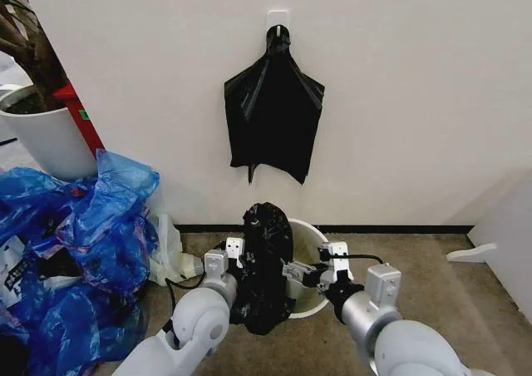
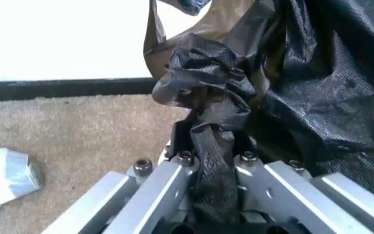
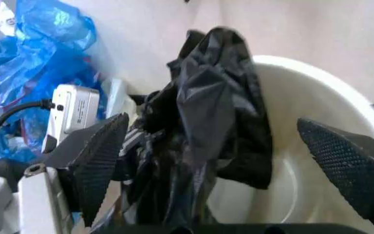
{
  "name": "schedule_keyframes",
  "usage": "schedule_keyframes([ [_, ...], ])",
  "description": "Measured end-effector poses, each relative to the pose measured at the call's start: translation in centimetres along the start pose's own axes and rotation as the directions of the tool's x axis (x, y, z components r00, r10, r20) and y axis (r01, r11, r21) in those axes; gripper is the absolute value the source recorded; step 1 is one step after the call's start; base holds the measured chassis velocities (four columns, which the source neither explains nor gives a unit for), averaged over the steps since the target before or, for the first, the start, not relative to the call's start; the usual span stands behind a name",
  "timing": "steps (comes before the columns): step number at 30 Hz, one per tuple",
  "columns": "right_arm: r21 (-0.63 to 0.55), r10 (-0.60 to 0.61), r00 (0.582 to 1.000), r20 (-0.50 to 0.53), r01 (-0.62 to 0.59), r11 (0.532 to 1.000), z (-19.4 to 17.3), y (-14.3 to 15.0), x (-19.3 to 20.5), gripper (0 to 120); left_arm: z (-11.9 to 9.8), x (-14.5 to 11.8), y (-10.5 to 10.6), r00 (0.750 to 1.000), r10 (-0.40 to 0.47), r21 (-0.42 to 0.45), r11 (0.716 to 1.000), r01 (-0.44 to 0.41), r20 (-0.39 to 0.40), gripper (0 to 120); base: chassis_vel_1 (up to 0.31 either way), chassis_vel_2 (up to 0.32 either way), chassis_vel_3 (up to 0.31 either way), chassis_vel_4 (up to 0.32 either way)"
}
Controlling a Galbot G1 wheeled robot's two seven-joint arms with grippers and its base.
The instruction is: Place the garbage bag over the trash bin.
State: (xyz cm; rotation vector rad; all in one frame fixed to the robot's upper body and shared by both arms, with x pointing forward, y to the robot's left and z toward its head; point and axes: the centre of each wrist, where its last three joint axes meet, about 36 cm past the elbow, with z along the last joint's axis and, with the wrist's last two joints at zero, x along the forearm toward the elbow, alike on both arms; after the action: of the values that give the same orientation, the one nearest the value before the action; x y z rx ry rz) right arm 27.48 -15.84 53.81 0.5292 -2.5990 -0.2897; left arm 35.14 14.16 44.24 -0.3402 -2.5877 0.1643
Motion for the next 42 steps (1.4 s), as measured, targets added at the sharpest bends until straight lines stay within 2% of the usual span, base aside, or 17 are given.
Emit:
schedule_keyframes([
  [3,-0.017,-0.016,1.0,-0.016,0.016,1.0,0.0,0.2,-1.0,91,-0.1,0.2,-0.1,1.0,0.01,-0.007,1.0,-0.01,0.016,3,0.0,0.0,0.0,0.0],
  [6,-0.027,-0.019,1.0,-0.023,0.018,0.999,0.2,0.3,-1.6,81,-0.3,0.2,-0.2,0.999,0.019,-0.007,1.0,-0.019,0.026,3,0.0,0.0,0.0,0.0],
  [7,-0.027,-0.019,1.0,-0.023,0.018,0.999,0.2,0.3,-1.6,81,-0.3,0.2,-0.2,0.999,0.019,-0.007,1.0,-0.019,0.026,3,0.0,0.0,0.0,0.0],
  [10,-0.026,-0.013,0.999,-0.043,0.012,1.0,0.7,0.1,-2.0,66,-0.9,0.0,-0.5,0.999,0.03,-0.004,1.0,-0.029,0.042,3,0.0,0.0,0.0,0.0],
  [12,-0.026,-0.012,0.999,-0.047,0.011,1.0,0.8,0.1,-2.0,65,-0.9,0.0,-0.5,0.999,0.031,-0.003,1.0,-0.03,0.043,3,0.0,0.0,0.0,0.0],
  [15,-0.025,-0.002,0.999,-0.054,0.0,1.0,1.1,-0.2,-2.3,54,-1.0,0.0,-0.6,0.998,0.035,-0.001,0.999,-0.035,0.047,3,0.0,0.0,0.0,0.0],
  [17,-0.021,0.007,0.999,-0.052,-0.008,1.0,1.2,-0.4,-2.4,42,-1.1,0.1,-0.7,0.998,0.04,0.001,0.999,-0.04,0.048,3,0.0,0.0,0.0,0.0],
  [20,-0.016,0.011,0.999,-0.049,-0.012,1.0,1.2,-0.6,-2.6,35,-1.1,0.2,-0.7,0.998,0.044,0.002,0.999,-0.044,0.05,3,0.0,0.0,0.0,0.0],
  [23,-0.007,0.023,0.999,-0.035,-0.023,1.0,1.3,-0.9,-2.8,20,-1.1,0.4,-0.6,0.998,0.046,0.002,0.999,-0.047,0.052,3,0.0,0.0,0.0,0.0],
  [30,0.005,0.039,0.999,-0.032,-0.039,0.999,1.5,-1.2,-2.7,0,-1.2,0.4,-0.6,0.997,0.049,0.005,0.999,-0.05,0.054,3,0.0,0.0,0.0,0.0],
  [42,0.021,0.07,0.997,-0.013,-0.07,0.997,1.0,-1.8,-1.7,0,-1.5,0.4,0.9,0.998,0.017,0.005,1.0,-0.018,0.064,2,0.0,0.0,0.0,0.0],
])
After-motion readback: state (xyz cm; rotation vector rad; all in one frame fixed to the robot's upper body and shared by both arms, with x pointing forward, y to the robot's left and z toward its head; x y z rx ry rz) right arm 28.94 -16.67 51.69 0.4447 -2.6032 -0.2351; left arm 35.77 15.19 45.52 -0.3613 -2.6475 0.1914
